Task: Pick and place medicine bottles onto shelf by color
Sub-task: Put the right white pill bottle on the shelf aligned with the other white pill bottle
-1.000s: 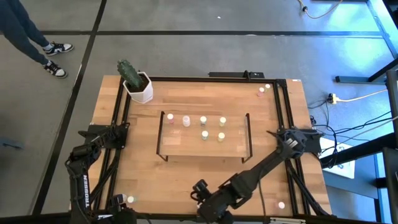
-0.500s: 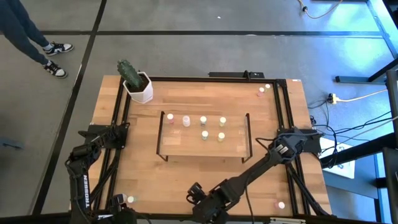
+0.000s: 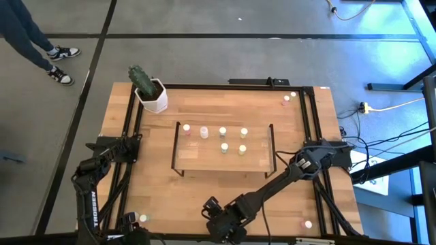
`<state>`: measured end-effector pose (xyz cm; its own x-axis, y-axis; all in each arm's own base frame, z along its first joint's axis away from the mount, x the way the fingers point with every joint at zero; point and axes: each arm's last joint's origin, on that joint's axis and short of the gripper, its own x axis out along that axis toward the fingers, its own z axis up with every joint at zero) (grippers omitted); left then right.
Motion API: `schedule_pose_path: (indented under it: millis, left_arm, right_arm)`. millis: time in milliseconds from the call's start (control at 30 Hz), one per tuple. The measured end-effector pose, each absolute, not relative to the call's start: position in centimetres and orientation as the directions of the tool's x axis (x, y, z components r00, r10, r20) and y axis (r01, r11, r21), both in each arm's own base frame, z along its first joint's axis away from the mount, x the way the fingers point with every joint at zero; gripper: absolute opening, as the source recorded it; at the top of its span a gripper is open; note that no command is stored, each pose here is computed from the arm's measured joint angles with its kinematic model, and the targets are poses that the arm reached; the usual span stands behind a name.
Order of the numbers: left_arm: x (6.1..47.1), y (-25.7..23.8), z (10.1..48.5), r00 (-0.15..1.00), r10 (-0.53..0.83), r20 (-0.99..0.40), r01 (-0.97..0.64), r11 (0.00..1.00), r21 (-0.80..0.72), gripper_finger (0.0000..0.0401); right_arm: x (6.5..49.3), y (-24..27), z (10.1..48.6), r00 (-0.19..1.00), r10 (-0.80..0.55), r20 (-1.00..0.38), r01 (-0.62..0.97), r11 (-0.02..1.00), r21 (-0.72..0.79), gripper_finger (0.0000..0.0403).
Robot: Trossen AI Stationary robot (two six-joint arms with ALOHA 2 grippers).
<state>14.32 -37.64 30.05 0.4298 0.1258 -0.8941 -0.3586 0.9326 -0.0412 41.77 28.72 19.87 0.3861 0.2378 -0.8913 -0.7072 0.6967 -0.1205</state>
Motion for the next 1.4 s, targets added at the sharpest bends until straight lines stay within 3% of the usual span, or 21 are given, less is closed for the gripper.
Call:
schedule_pose_path:
  millis: [267, 833, 967, 1200, 1400]
  left_arm:
    - [14.3, -37.6, 30.0, 0.43, 0.126, -0.894, -0.359, 0.933, -0.041, 0.0212]
    - [14.3, -37.7, 30.0, 0.431, 0.122, -0.894, -0.359, 0.932, -0.046, 0.0212]
    - [14.3, -37.7, 30.0, 0.431, 0.121, -0.894, -0.359, 0.932, -0.047, 0.0212]
    - [14.3, -37.7, 30.0, 0.431, 0.121, -0.894, -0.359, 0.932, -0.047, 0.0212]
    - [14.3, -37.7, 30.0, 0.431, 0.121, -0.894, -0.36, 0.932, -0.047, 0.0212]
  right_arm:
    - [41.5, 28.8, 18.8, 0.33, 0.256, -0.909, -0.727, 0.683, -0.072, 0.0243]
    - [42.1, 28.6, 17.6, 0.329, 0.245, -0.912, -0.715, 0.695, -0.071, 0.0242]
    - [42.1, 28.6, 17.6, 0.327, 0.244, -0.913, -0.715, 0.695, -0.07, 0.0219]
    - [42.1, 28.5, 17.7, 0.341, 0.224, -0.913, -0.707, 0.701, -0.092, 0.0146]
    - [42.1, 28.5, 17.7, 0.344, 0.223, -0.912, -0.672, 0.737, -0.073, 0.0141]
